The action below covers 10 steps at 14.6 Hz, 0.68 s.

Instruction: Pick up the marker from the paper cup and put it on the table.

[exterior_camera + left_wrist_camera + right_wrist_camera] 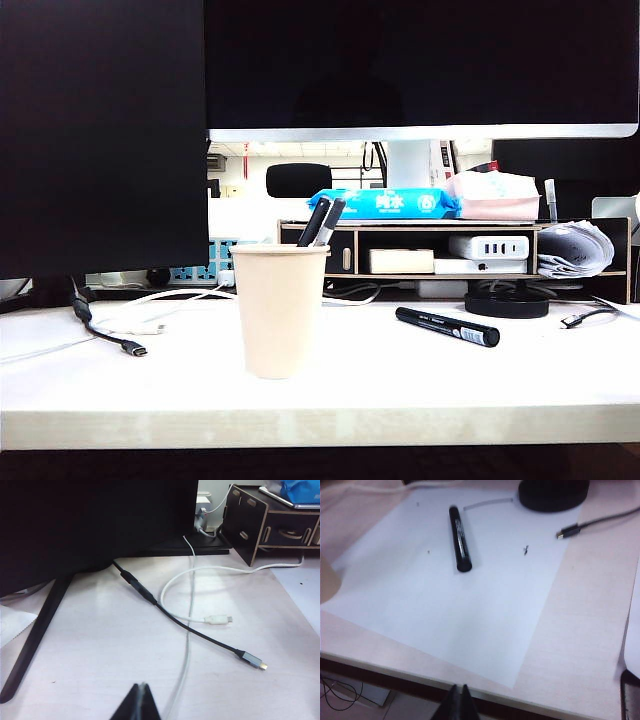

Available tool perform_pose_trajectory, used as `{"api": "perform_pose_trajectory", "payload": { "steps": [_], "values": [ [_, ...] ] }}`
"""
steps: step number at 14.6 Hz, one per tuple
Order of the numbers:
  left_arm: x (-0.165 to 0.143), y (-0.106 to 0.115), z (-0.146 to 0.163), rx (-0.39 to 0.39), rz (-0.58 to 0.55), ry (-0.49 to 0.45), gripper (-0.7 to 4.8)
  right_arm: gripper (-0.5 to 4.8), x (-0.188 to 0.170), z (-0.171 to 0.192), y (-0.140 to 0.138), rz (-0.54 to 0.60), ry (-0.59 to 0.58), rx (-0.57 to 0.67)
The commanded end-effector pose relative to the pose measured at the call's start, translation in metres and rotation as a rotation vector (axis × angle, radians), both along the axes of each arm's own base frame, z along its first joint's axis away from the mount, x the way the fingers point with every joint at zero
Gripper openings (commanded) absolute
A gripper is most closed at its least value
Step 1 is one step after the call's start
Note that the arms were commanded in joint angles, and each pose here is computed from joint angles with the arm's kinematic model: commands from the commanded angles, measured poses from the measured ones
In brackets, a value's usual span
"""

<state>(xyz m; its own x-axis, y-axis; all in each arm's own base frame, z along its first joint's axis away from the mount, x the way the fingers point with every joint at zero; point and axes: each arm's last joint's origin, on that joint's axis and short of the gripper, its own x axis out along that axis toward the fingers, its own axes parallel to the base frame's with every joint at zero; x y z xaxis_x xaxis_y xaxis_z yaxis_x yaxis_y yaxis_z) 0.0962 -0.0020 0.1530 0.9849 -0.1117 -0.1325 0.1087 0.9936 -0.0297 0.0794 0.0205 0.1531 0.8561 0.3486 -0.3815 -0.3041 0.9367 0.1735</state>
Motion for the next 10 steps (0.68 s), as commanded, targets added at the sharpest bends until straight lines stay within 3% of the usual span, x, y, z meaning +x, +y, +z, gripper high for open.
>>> {"api": "perform_pose_trajectory", "payload": {
  "steps": [1,6,10],
  "values": [
    [0.0,0.0,0.0,0.004,-0.004,-0.007,-0.04,-0.05,0.0,0.002,0.0,0.0,-0.012,0.003],
    [0.0,0.0,0.0,0.004,-0.004,-0.007,-0.04,-0.05,0.001,0.003,-0.002,-0.03,-0.022,-0.001],
    [0.0,0.0,0.0,0.003,-0.004,-0.007,-0.04,-0.05,0.011,0.004,-0.012,-0.17,-0.169,0.008]
  ]
}}
